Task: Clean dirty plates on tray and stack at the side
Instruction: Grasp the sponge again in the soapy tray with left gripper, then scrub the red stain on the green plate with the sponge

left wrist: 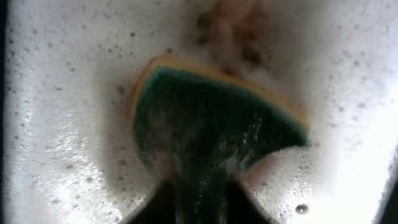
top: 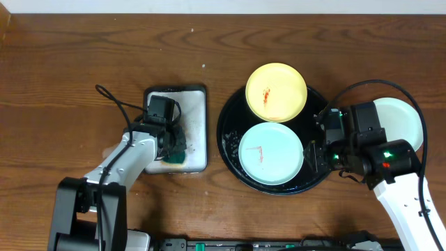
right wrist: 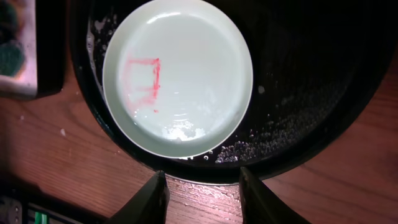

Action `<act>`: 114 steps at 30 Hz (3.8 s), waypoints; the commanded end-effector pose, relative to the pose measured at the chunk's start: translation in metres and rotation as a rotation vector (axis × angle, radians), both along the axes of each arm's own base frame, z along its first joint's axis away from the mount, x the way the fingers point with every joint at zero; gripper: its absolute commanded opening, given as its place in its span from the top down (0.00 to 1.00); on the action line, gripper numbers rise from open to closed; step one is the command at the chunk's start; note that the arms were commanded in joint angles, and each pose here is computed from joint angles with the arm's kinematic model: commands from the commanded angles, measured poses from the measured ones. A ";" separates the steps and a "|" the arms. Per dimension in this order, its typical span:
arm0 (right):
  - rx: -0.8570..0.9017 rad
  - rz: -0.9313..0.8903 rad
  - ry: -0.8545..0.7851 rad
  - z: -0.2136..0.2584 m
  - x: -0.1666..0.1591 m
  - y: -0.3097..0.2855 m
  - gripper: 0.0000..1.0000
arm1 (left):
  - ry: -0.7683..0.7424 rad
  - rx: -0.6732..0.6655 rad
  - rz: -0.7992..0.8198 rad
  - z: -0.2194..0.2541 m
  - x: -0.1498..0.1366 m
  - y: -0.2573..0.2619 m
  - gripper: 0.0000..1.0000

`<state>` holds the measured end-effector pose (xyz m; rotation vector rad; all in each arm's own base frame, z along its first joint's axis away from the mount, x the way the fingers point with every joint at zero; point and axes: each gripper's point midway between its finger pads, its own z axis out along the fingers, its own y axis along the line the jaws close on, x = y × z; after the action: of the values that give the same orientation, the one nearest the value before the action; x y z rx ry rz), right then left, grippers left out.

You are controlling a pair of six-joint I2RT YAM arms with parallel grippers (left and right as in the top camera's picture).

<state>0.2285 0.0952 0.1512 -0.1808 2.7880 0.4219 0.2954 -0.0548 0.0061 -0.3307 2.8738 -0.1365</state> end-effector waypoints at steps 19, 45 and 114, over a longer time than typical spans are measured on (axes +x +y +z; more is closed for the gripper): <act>-0.137 -0.115 0.208 -0.070 0.023 -0.014 0.73 | -0.113 -0.133 -0.223 0.137 -0.009 -0.067 0.93; -0.036 -0.063 0.385 -0.158 0.045 -0.007 0.99 | 0.025 -0.417 -0.319 0.068 -0.039 -0.262 0.93; -0.086 -0.067 0.436 -0.160 0.032 -0.013 0.99 | -0.056 0.323 -0.270 -0.010 -0.010 -0.152 0.93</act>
<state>0.2643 0.1018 0.0023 -0.0049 3.1961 0.5247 0.2824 -0.2507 0.0156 0.1313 2.8262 0.0255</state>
